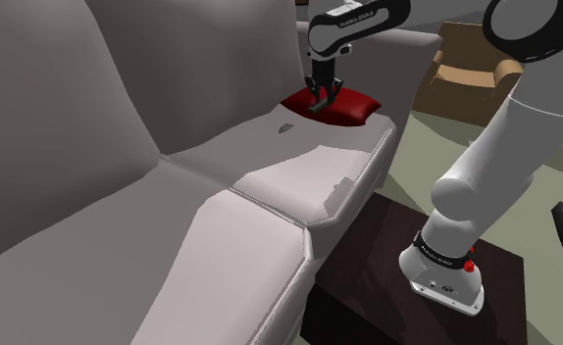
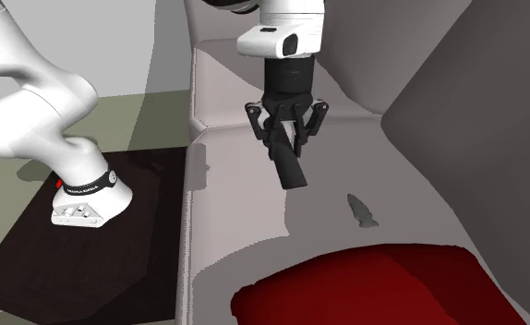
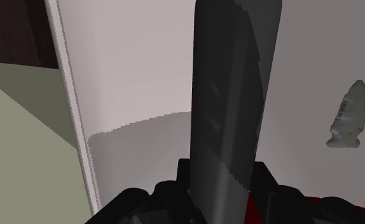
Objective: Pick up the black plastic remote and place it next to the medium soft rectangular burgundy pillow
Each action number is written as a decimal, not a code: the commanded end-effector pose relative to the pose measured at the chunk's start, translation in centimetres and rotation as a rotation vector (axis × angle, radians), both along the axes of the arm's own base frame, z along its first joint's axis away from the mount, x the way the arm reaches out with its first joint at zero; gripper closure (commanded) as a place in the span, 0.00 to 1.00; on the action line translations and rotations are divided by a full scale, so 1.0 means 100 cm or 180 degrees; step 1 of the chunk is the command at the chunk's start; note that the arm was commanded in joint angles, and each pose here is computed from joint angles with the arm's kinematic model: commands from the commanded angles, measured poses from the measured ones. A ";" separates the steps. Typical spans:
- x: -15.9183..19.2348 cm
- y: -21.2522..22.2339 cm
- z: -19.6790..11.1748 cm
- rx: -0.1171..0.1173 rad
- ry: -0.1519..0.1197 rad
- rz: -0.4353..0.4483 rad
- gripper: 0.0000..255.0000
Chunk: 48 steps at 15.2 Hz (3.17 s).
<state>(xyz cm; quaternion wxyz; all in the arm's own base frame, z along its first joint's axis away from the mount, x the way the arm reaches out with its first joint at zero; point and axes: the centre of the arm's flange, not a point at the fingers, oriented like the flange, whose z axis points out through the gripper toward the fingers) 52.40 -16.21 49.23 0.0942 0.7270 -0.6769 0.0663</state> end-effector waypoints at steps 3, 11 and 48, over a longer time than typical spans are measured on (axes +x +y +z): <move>-0.017 -0.017 -0.013 0.0001 0.0000 0.0003 1.00; -0.017 -0.017 -0.055 0.0001 0.0000 0.0003 1.00; -0.016 -0.008 -0.128 0.0001 0.0000 0.0003 0.00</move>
